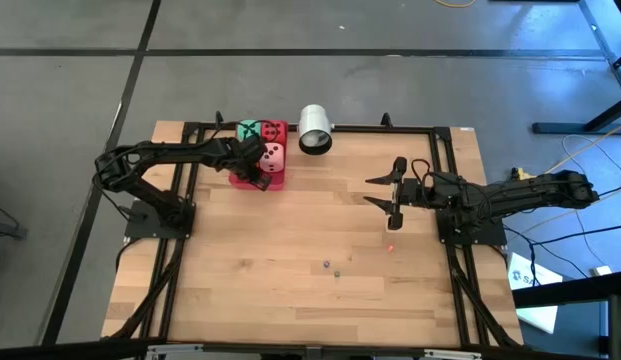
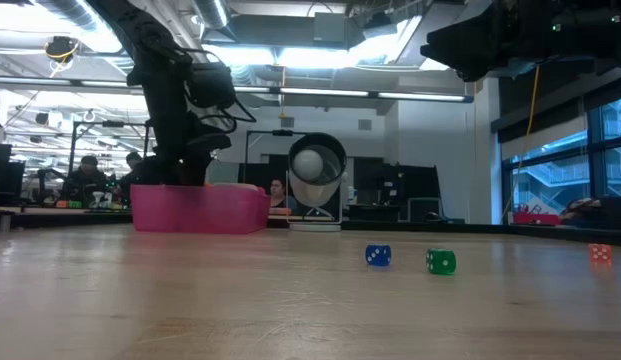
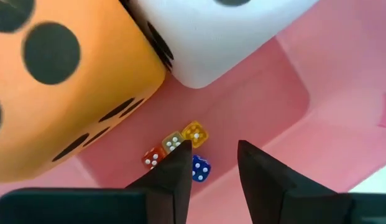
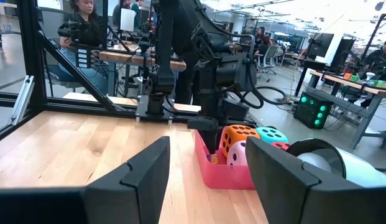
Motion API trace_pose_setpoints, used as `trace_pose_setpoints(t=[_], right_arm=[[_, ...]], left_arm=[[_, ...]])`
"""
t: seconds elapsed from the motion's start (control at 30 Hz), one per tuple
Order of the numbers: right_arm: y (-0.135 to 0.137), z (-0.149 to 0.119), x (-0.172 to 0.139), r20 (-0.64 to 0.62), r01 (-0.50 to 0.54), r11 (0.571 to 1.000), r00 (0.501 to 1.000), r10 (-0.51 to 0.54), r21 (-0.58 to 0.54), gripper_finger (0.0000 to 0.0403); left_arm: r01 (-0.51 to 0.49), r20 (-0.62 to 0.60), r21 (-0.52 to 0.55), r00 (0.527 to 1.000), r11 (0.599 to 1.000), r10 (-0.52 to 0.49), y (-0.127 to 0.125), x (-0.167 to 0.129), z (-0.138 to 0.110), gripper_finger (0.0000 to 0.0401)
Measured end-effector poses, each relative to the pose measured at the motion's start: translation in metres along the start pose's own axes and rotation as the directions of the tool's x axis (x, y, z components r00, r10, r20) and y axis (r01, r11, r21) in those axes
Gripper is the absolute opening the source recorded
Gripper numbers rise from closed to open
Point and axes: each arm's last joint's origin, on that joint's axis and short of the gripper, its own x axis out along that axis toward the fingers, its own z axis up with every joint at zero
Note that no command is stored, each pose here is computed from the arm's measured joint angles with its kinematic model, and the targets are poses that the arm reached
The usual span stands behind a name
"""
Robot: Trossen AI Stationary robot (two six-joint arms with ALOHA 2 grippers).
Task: Pick & Place Dice
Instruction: Put the small orange dice into the red bin
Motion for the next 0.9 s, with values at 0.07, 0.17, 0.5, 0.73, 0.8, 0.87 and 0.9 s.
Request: trace_pose_setpoints(t=[0.07, 0.17, 0.5, 0.73, 0.8, 0.87, 0.9], right_arm=[[0.000, 0.000, 0.000, -0.003, 0.000, 1.000, 1.000, 0.000, 0.000, 0.0210], [0.000, -0.001, 0.000, -0.007, -0.001, 1.000, 1.000, 0.001, -0.001, 0.0210], [-0.001, -0.001, 0.000, -0.012, 0.049, 0.998, 0.999, -0.050, -0.039, 0.0210], [-0.002, -0.001, 0.000, -0.015, 0.070, 0.996, 0.997, -0.071, -0.047, 0.0210], [-0.002, -0.001, 0.000, -0.015, 0.070, 0.996, 0.997, -0.071, -0.047, 0.0210], [-0.002, -0.001, 0.000, -0.015, 0.070, 0.996, 0.997, -0.071, -0.047, 0.0210], [-0.002, -0.001, 0.000, -0.015, 0.070, 0.996, 0.997, -0.071, -0.047, 0.0210]], left_arm=[[0.007, 0.015, 0.001, 1.000, 1.000, -0.007, 0.000, -0.004, 0.000, 0.0116], [0.029, 0.050, 0.003, 0.998, 1.000, -0.029, 0.000, -0.015, 0.000, 0.0113], [0.145, 0.210, 0.024, 0.966, 0.989, -0.147, 0.001, -0.065, -0.004, 0.0112], [0.146, 0.253, 0.092, 0.953, 0.985, -0.165, 0.001, -0.074, -0.005, 0.0113], [0.140, 0.260, 0.088, 0.953, 0.986, -0.158, 0.000, -0.073, -0.004, 0.0111], [0.137, 0.260, 0.085, 0.953, 0.987, -0.155, 0.001, -0.073, -0.004, 0.0111], [0.131, 0.262, 0.082, 0.954, 0.988, -0.148, 0.001, -0.072, -0.004, 0.0112]])
